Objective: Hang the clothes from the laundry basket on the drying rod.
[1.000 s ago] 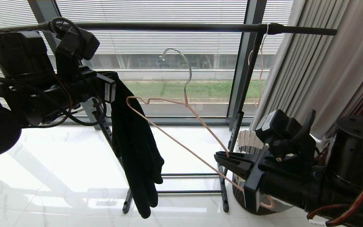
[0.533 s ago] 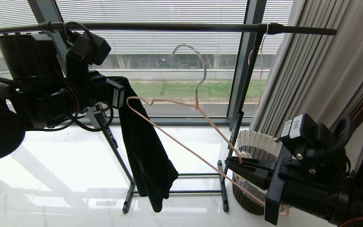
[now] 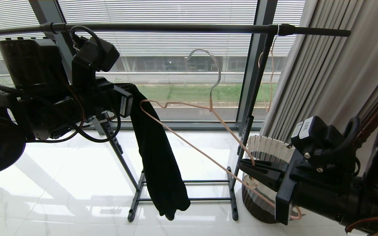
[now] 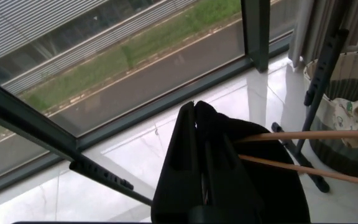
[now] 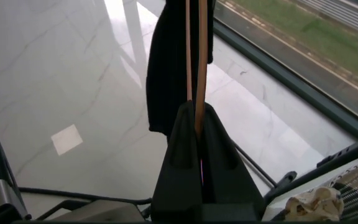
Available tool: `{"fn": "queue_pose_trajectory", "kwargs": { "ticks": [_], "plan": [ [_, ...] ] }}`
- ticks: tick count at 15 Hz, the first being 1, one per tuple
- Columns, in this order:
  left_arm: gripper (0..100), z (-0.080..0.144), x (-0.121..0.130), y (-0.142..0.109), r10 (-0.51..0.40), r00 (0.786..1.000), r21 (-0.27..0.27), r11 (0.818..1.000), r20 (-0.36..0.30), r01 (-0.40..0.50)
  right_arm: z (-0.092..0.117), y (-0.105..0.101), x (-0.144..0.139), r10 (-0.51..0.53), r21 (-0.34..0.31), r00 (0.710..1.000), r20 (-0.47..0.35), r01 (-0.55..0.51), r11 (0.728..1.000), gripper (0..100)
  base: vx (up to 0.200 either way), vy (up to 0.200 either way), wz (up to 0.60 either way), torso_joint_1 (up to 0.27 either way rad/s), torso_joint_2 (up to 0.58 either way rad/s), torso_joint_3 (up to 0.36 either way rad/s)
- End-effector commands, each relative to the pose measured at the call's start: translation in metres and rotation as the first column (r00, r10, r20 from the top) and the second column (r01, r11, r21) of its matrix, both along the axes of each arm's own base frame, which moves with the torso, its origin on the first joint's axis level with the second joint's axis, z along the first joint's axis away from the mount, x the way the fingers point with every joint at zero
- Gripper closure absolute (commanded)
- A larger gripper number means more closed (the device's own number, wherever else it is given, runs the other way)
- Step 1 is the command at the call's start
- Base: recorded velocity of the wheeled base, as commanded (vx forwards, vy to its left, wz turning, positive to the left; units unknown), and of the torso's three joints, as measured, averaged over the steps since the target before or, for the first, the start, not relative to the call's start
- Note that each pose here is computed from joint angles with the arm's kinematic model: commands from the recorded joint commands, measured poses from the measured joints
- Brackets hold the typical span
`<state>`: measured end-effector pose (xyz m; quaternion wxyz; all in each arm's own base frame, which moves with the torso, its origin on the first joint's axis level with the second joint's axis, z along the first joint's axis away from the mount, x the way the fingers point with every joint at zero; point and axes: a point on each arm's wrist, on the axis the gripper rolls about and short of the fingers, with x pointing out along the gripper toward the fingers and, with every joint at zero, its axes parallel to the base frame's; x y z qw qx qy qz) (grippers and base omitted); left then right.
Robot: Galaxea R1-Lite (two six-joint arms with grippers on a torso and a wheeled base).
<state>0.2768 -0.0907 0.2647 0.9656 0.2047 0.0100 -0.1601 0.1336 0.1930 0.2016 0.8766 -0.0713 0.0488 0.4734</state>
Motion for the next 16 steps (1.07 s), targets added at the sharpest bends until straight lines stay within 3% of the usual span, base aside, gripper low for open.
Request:
{"fn": "queue_pose_trajectory", "kwargs": {
  "ticks": [1,4,8,12,16],
  "plan": [
    [100,0.001,-0.001,0.001,0.005,1.0,-0.003,1.0,0.003,-0.005,0.002,-0.001,0.002,-0.01,0.006,1.0,0.006,0.01,1.0,100,0.0,0.0,0.0,0.0,0.0,0.0],
    [100,0.004,-0.012,-0.019,-0.064,0.998,-0.012,0.998,0.009,0.064,0.002,0.015,0.013,-0.008,-0.001,1.0,0.002,0.008,1.0,100,0.0,0.0,0.0,0.0,0.0,0.0],
    [100,0.003,-0.015,-0.026,-0.055,0.998,-0.022,0.998,0.003,0.055,0.006,0.036,0.024,0.006,0.011,1.0,0.009,-0.006,1.0,100,0.0,0.0,0.0,0.0,0.0,0.0],
    [100,0.006,-0.019,-0.026,-0.067,0.998,-0.027,0.997,0.015,0.068,-0.002,0.043,0.027,0.01,-0.012,1.0,-0.009,-0.01,1.0,100,0.0,0.0,0.0,0.0,0.0,0.0],
    [100,0.014,-0.035,-0.04,-0.134,0.99,-0.038,0.99,0.04,0.135,-0.016,0.055,0.037,0.003,-0.045,0.999,-0.045,-0.005,0.999,100,0.0,0.0,0.0,0.0,0.0,0.0]
  ]
}}
